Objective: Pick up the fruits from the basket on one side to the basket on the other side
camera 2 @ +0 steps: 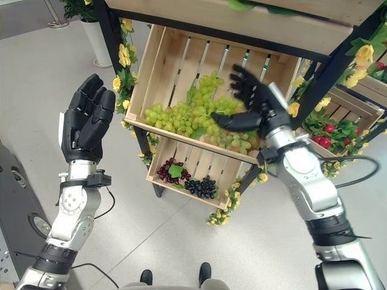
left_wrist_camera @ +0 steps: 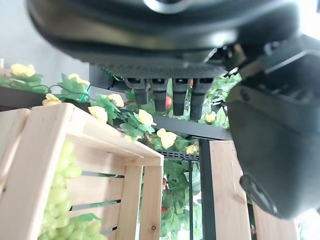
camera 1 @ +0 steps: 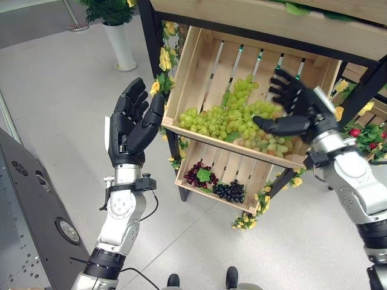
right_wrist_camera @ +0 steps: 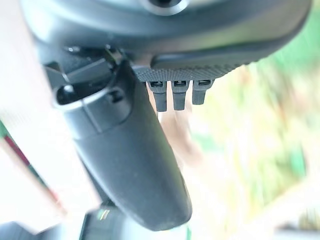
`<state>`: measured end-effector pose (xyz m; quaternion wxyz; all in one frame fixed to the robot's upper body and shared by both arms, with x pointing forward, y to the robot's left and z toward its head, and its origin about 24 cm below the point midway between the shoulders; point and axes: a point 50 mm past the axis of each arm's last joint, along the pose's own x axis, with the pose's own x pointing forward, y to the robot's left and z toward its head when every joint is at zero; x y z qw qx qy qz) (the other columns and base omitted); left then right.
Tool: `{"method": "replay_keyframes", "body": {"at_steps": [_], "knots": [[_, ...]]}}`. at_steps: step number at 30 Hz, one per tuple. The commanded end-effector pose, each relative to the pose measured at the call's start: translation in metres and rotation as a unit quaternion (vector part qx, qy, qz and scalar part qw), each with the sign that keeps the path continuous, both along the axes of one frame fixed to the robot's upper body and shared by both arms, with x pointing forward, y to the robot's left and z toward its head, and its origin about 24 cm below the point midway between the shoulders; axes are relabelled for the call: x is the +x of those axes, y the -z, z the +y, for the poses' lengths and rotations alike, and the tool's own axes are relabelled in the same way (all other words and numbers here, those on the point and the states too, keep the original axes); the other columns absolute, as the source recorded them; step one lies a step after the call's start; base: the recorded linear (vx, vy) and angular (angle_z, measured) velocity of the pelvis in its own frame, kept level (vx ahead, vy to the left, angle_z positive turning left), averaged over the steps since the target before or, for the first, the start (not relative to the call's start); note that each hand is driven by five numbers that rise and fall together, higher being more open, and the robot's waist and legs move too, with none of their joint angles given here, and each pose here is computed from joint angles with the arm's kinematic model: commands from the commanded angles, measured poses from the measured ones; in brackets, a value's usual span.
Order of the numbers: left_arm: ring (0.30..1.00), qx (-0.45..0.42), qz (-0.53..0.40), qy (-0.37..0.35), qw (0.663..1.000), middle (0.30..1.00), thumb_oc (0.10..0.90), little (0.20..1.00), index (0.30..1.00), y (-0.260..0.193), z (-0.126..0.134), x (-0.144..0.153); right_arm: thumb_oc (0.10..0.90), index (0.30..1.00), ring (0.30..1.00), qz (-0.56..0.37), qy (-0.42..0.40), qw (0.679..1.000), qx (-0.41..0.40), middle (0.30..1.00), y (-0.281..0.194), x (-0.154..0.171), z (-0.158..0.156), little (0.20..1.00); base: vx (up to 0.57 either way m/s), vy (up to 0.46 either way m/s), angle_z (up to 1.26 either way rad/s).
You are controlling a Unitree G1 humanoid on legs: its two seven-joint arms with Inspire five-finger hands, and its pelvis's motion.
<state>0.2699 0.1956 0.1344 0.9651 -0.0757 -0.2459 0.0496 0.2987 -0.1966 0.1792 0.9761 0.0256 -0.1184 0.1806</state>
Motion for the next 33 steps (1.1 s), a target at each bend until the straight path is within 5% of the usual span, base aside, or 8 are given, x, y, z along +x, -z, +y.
{"method": "replay_keyframes", "body": {"at_steps": [1, 10, 21, 26, 33], "knots": [[0.9, 0.03, -0.108, 0.007, 0.994, 0.9, 0.8, 0.9, 0.9, -0.033, 0.002, -0.006, 0.8, 0.9, 0.9, -0.139, -0.159, 0.972, 0.104, 0.9, -0.04, -0.021, 0.022, 0.9, 0.05, 0.047, 0.04], [0.9, 0.022, -0.093, -0.009, 0.995, 0.9, 0.8, 0.9, 0.9, -0.022, 0.006, -0.014, 0.8, 0.9, 0.9, -0.076, -0.342, 0.906, 0.237, 0.9, 0.008, -0.04, 0.053, 0.9, 0.03, 0.061, 0.06], [0.9, 0.036, -0.063, -0.043, 0.996, 0.9, 0.8, 0.9, 0.9, -0.009, 0.016, -0.021, 0.8, 0.9, 0.9, 0.03, -0.387, 0.894, 0.224, 0.9, 0.08, -0.059, 0.076, 0.9, 0.0, 0.127, 0.11], [0.9, 0.053, -0.044, -0.042, 0.997, 0.9, 0.8, 0.9, 0.9, -0.003, 0.017, -0.019, 0.8, 0.9, 0.9, 0.096, -0.384, 0.905, 0.154, 0.9, 0.111, -0.061, 0.08, 0.9, -0.02, 0.145, 0.2], [0.9, 0.07, 0.069, 0.055, 0.994, 0.9, 0.8, 0.9, 0.9, 0.038, 0.009, -0.015, 0.8, 0.9, 0.9, 0.243, -0.245, 0.934, 0.096, 0.9, 0.18, -0.073, 0.059, 0.9, -0.05, -0.05, 0.39]]}}
